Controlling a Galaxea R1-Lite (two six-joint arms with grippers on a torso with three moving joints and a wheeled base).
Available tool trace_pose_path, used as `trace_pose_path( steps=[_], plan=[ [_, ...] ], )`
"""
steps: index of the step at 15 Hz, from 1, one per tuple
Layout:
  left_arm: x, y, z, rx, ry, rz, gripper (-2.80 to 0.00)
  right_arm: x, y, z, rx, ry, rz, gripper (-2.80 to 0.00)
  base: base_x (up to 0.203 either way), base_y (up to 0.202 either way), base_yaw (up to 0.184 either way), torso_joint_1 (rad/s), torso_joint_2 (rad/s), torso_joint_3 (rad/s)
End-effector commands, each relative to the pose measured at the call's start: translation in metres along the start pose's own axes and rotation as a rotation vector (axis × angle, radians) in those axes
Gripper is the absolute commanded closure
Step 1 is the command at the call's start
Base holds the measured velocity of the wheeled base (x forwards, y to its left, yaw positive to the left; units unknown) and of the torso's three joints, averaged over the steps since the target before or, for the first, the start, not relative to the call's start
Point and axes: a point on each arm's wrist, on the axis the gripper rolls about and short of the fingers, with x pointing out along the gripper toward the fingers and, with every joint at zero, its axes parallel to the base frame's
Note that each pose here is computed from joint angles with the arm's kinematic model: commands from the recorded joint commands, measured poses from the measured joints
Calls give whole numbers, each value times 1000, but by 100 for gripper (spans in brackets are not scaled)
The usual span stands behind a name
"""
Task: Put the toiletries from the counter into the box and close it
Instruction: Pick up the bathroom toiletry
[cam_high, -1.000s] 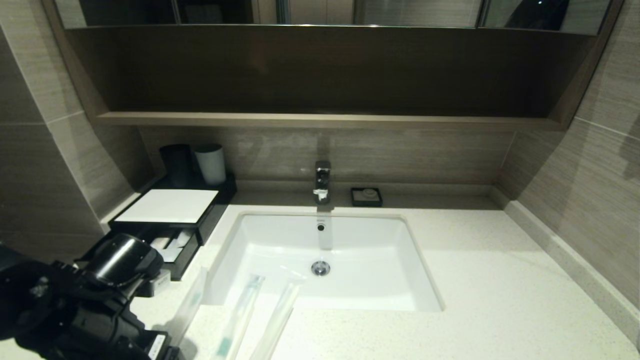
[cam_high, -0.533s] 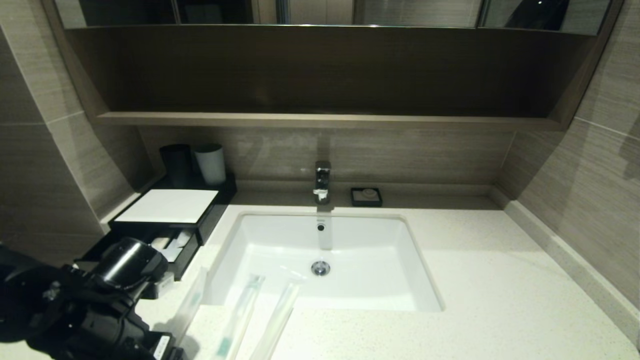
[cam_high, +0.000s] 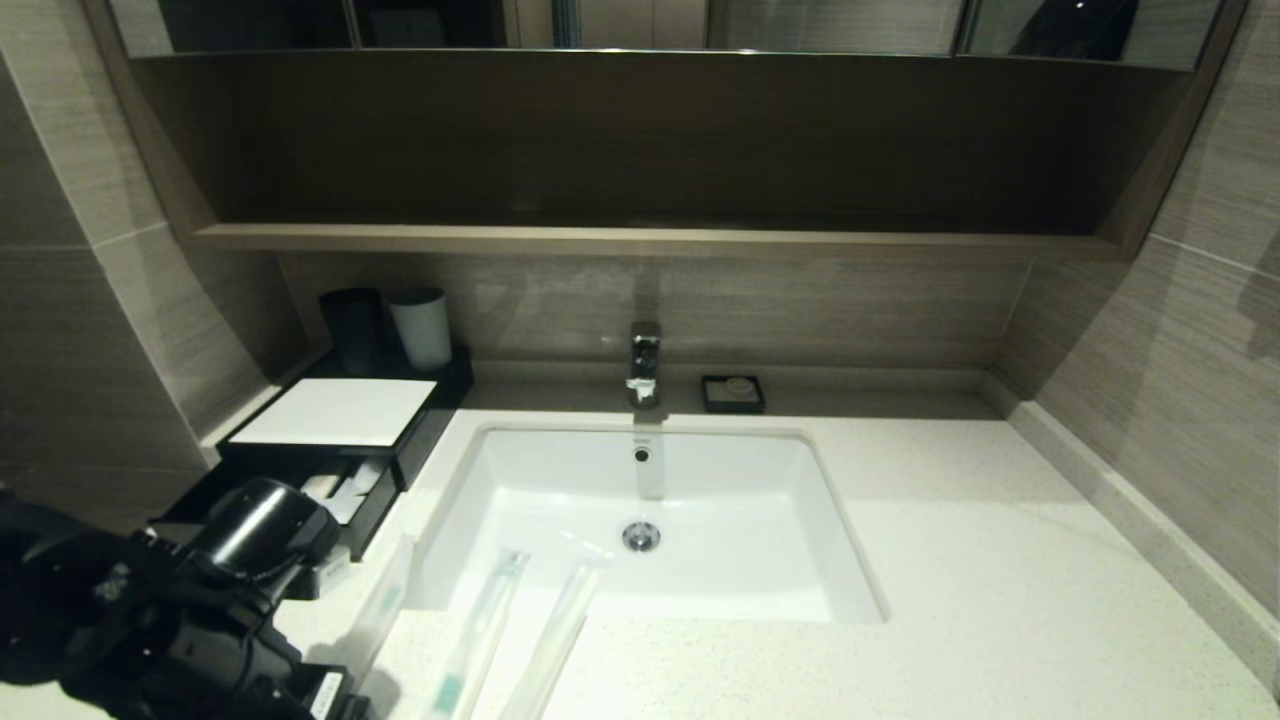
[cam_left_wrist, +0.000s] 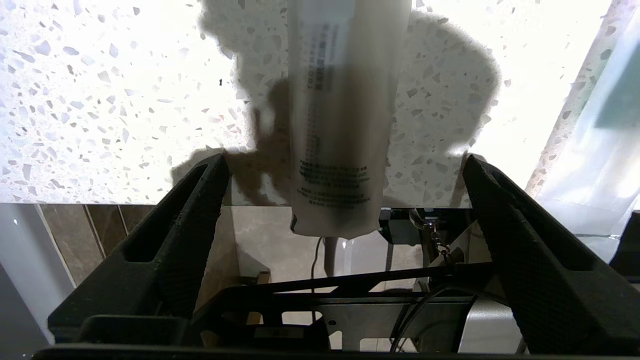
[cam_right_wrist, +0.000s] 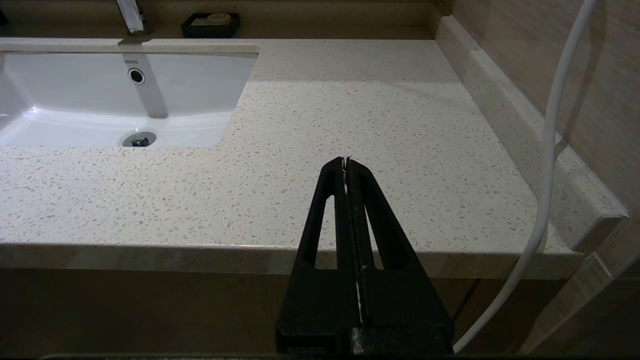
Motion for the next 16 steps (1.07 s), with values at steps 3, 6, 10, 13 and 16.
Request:
trace_pose_path(
  steps=[3,6,10,13,16],
  plan=[
    [3,0,-1,-1,7,1,-280,0,0,0,0,1,0,0,0,0,0,0,0,0],
    [5,1,-2,-3,2,0,-280,0,0,0,0,1,0,0,0,0,0,0,0,0],
    [5,1,-2,-4,1,0,-280,0,0,0,0,0,0,0,0,0,0,0,0,0],
    [5,1,-2,-3,-1,1,0,0,0,0,0,-1,0,0,0,0,0,0,0,0],
    [5,1,-3,-5,-2,1,0,0,0,0,0,1,0,0,0,0,0,0,0,0]
  ],
)
